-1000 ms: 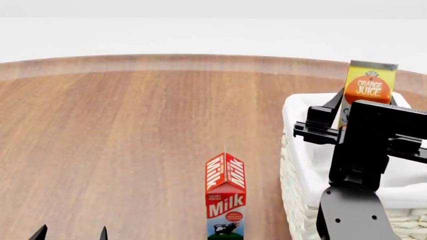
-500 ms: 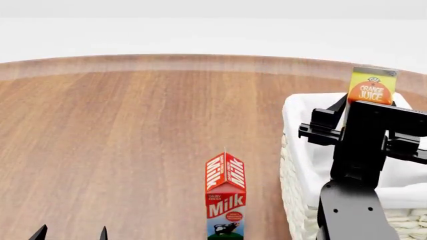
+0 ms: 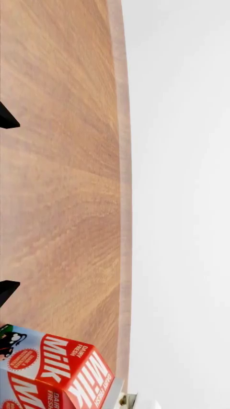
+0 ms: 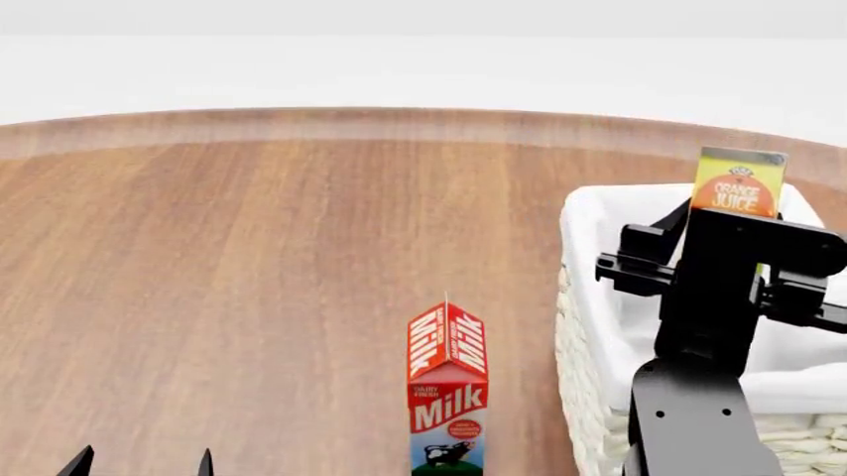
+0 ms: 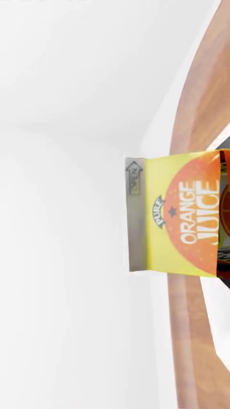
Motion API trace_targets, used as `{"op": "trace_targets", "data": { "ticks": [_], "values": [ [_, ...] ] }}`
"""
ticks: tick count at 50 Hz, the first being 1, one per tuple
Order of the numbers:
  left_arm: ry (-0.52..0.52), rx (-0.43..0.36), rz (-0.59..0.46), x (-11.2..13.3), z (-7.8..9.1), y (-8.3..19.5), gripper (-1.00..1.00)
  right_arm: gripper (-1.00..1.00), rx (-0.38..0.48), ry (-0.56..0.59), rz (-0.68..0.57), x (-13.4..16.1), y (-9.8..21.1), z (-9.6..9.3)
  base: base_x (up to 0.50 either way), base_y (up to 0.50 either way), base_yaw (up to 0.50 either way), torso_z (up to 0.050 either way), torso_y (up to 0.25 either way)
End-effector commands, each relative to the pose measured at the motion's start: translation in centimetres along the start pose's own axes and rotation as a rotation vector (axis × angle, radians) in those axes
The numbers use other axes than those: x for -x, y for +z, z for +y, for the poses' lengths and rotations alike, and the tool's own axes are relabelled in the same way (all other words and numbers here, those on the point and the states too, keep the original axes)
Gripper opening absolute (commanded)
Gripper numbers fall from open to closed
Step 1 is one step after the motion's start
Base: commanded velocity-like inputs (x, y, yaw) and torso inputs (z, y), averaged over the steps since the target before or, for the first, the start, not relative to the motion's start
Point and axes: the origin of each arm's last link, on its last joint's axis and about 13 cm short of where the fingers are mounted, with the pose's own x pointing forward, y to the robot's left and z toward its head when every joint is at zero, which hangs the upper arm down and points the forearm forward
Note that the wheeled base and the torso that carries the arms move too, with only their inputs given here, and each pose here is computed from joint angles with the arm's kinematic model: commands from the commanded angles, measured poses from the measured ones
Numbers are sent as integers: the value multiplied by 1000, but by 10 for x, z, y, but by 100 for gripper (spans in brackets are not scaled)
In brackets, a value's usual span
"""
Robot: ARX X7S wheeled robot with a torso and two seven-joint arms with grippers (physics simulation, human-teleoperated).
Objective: Pick up the orange juice, and put it in the basket.
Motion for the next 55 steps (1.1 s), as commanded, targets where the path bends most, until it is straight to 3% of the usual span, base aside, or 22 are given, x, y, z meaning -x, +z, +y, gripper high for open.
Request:
{"op": "trace_targets", "data": {
  "ticks": [1, 18, 19, 55],
  "values": [
    [0, 0, 0, 0, 0, 0, 100, -100, 43, -1, -30, -6, 2, 1, 0, 0, 0, 0, 0],
    [0, 0, 0, 0, 0, 0, 100, -100, 43, 7, -22, -6, 3, 1, 0, 0, 0, 1, 1],
    [0, 0, 0, 0, 0, 0, 100, 100, 34, 7, -11, -6, 3, 2, 0, 0, 0, 0, 0],
    [0, 0, 0, 0, 0, 0, 100, 100, 4, 33, -70, 16, 17, -2, 0, 0, 0, 0, 0]
  ]
}}
